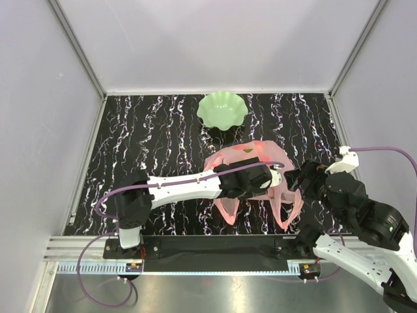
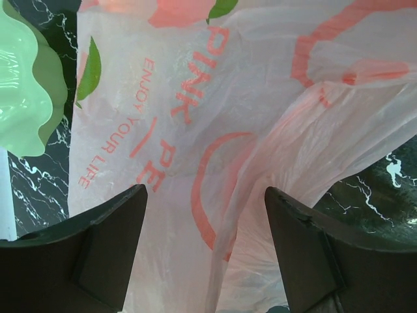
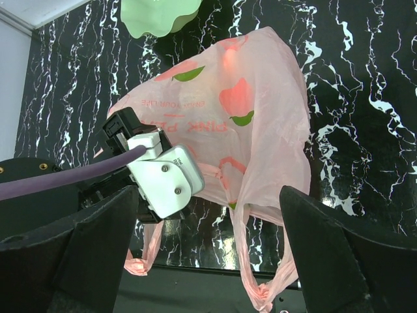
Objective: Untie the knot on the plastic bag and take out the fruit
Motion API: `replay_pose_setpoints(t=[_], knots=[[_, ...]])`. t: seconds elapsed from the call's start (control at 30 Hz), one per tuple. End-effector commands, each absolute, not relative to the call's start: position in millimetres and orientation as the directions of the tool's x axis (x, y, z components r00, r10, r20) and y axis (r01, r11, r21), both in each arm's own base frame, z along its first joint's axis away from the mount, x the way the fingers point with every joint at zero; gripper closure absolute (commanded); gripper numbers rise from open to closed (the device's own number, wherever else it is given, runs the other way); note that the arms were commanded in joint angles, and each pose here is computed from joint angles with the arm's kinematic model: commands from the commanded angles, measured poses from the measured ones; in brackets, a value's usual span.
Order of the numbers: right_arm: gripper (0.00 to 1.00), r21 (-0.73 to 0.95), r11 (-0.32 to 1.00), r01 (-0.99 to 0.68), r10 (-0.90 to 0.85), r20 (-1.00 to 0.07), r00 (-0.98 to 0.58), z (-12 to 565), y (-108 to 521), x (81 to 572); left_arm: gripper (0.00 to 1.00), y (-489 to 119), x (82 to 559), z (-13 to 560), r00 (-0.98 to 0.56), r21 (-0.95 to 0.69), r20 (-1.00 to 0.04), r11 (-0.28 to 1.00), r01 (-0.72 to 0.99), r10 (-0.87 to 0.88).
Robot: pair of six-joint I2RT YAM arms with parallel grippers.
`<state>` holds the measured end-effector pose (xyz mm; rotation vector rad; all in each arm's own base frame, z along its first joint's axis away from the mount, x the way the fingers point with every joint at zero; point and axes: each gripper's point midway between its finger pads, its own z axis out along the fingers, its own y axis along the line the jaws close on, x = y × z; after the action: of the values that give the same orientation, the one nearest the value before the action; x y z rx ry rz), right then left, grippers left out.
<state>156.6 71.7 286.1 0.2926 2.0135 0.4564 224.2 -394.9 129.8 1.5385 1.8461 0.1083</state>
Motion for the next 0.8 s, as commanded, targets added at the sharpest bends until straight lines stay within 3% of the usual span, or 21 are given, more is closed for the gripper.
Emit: replay_pose_setpoints(t=[0.0, 0.23, 0.4, 0.6, 0.77], knots=[[0.03, 0.443, 0.896, 0.008, 0.396, -0.793, -0.462, 287, 77, 161, 0.22, -407, 231, 169, 0.006, 0.509, -0.558, 0.337, 0.792, 0.83], [0.03, 0.444, 0.896, 0.004, 0.393, -0.791, -0.469, 286, 79, 160, 0.28, -409, 236, 192, -0.023, 0.428, -0.668, 0.409, 0.806, 0.744], [0.03, 0.443, 0.896, -0.001, 0.389, -0.788, -0.477, 283, 81, 160, 0.35, -396, 263, 182, -0.104, 0.394, -0.681, 0.482, 0.782, 0.725], [0.03, 0.439, 0.899, 0.003, 0.385, -0.786, -0.485, 279, 82, 160, 0.4, -392, 259, 160, -0.135, 0.371, -0.652, 0.469, 0.801, 0.746], [0.03, 0.428, 0.904, 0.001, 0.371, -0.783, -0.5, 273, 84, 161, 0.43, -401, 225, 169, -0.131, 0.242, -0.7, 0.406, 0.881, 0.702]])
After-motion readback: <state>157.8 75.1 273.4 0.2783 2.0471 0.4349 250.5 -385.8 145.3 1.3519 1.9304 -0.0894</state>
